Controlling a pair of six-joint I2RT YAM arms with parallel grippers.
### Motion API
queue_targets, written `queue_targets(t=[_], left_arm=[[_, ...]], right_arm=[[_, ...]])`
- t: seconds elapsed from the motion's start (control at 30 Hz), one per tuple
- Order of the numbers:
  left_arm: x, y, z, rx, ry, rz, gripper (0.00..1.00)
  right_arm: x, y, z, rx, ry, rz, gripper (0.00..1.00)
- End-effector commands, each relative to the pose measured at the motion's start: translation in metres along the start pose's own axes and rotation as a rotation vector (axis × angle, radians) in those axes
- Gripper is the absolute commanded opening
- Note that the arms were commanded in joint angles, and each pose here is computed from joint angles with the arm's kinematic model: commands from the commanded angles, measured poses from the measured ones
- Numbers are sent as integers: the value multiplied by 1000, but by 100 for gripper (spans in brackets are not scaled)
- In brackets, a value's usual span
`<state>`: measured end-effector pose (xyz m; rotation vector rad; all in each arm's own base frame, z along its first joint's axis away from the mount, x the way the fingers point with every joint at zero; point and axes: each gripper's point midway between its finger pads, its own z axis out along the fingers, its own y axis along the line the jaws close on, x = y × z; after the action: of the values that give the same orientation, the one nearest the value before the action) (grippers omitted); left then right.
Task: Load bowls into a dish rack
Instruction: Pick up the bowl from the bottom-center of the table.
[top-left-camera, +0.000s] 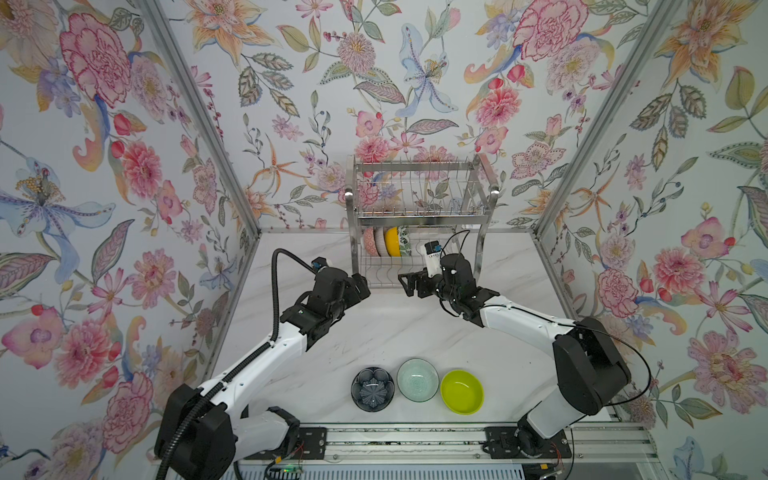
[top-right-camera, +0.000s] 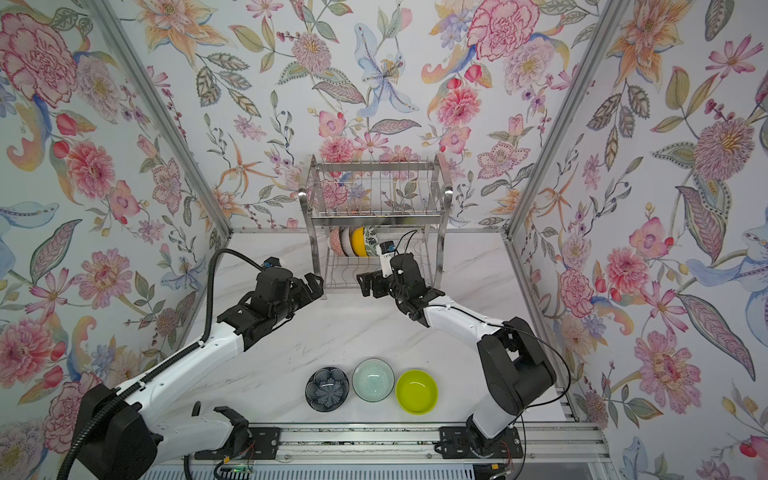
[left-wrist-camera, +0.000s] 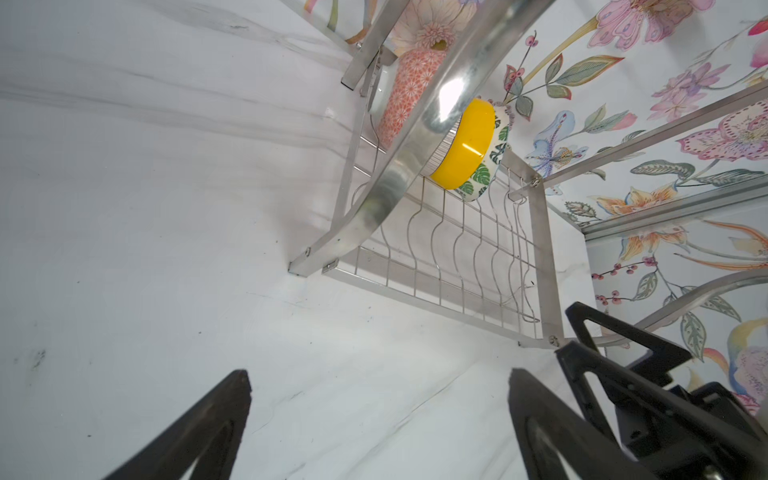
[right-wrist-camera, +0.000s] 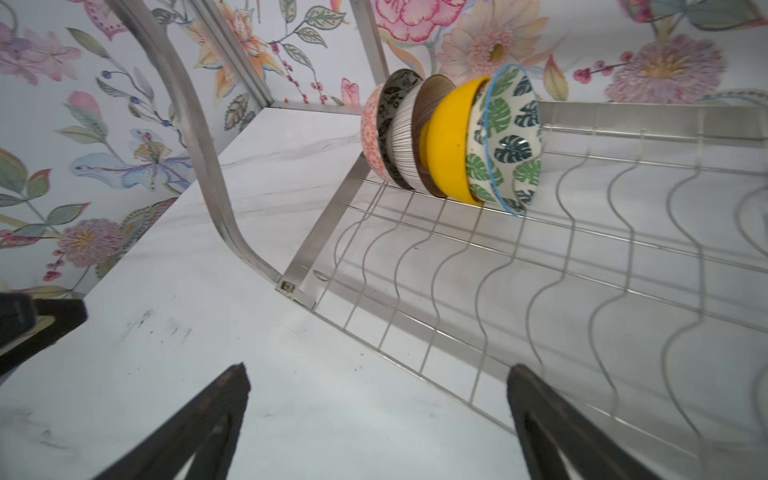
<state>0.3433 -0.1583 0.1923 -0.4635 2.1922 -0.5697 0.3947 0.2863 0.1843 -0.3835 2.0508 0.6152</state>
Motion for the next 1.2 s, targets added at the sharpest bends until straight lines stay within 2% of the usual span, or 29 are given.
queue_targets(t=[0.0,0.13,0.33,0.5,0.7,0.87,1.17], left_arm=[[7,11,-5,-3,12,39,99],[23,4,-3,85,52,29,99],[52,0,7,181,113,-17,99],[64,-9,10,206,134,10,99],[78,-25,10,236,143,43,99],[86,-27,10,228,138,66,99],[86,-22,6,203,119,83,99]], right_arm=[[14,-30,-17,199,62,-7,99],[36,-37,-40,272,154,-9,99],[77,-33,-78,272,292,27,98],[112,-19,-100,217,385,54,85],[156,2,-109,146,497,74,71],[176,15,-114,122,552,61,60],[201,39,-116,79,625,26,48]])
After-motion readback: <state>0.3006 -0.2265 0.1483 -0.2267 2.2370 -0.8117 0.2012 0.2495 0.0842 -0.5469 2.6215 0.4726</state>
